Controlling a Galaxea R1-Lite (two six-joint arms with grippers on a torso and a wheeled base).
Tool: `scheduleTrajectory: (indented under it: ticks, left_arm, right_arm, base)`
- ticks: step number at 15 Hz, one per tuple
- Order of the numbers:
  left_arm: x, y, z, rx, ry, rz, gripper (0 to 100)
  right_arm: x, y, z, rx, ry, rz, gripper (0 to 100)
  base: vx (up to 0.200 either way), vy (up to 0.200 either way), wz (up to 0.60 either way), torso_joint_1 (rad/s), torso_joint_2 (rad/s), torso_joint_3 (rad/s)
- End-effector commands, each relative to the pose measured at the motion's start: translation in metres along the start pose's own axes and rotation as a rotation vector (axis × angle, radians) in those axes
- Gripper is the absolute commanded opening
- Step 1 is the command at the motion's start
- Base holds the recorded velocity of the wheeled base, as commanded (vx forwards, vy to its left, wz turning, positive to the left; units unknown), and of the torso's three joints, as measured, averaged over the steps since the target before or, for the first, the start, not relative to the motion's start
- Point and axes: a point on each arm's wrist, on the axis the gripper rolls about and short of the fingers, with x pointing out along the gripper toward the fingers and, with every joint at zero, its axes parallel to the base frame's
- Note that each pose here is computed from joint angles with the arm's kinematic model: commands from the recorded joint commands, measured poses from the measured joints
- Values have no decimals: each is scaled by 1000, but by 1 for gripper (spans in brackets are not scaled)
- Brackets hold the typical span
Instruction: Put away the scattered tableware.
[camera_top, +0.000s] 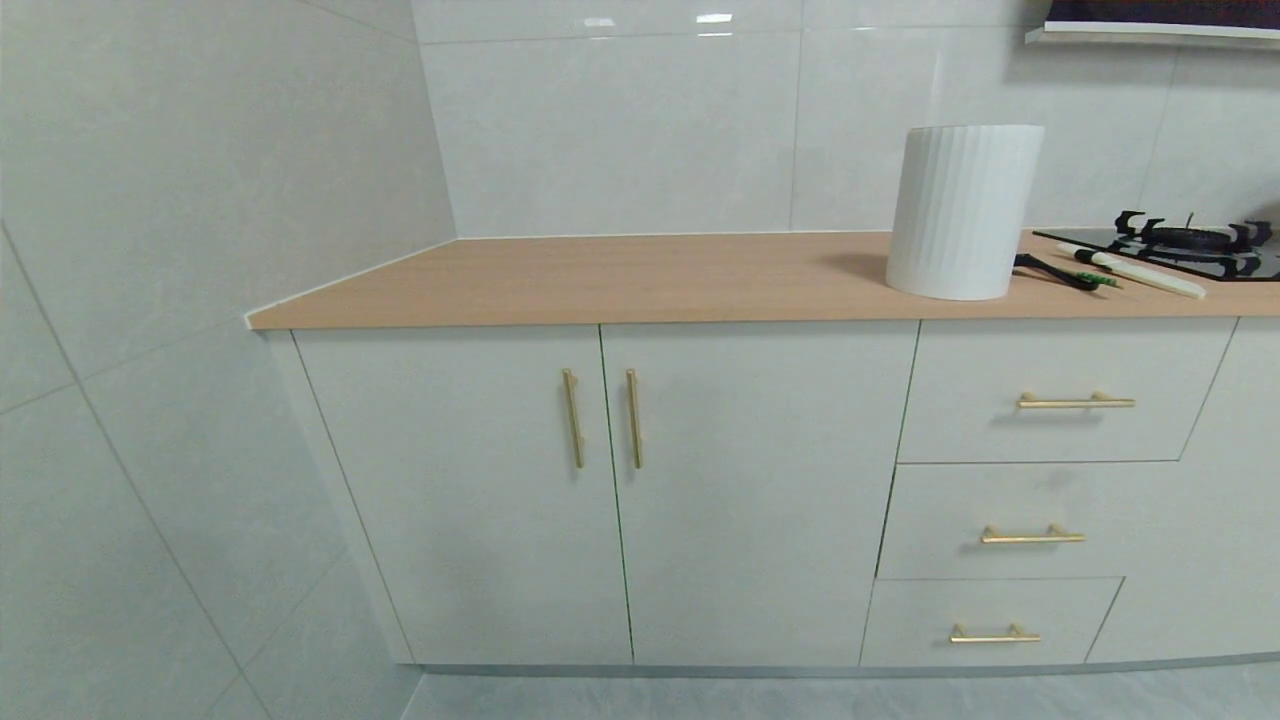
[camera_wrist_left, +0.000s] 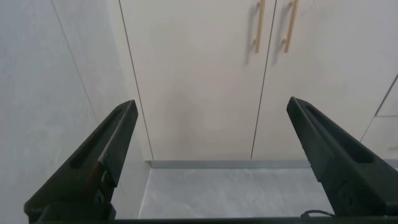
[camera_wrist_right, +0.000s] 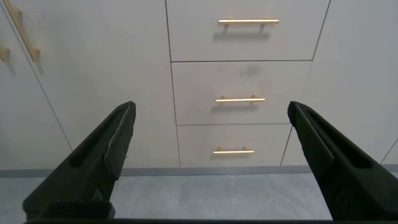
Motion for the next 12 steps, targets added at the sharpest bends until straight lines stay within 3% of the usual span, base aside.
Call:
scheduleTrajectory:
  ticks: [1, 11, 12]
  left_arm:
    - [0, 0, 0, 0, 0, 1, 100]
    - [0, 0, 0, -2, 0, 1, 100]
    - [0, 0, 0, -3, 0, 1, 100]
  right_arm:
    - [0, 0, 0, 1, 2, -1, 100]
    - [0, 0, 0, 1, 2, -1, 100]
    - [0, 0, 0, 1, 2, -1, 100]
  base:
    - [0, -200, 0, 12, 2, -2]
    - [0, -200, 0, 2, 2, 1]
    - [0, 0, 0, 0, 0, 0]
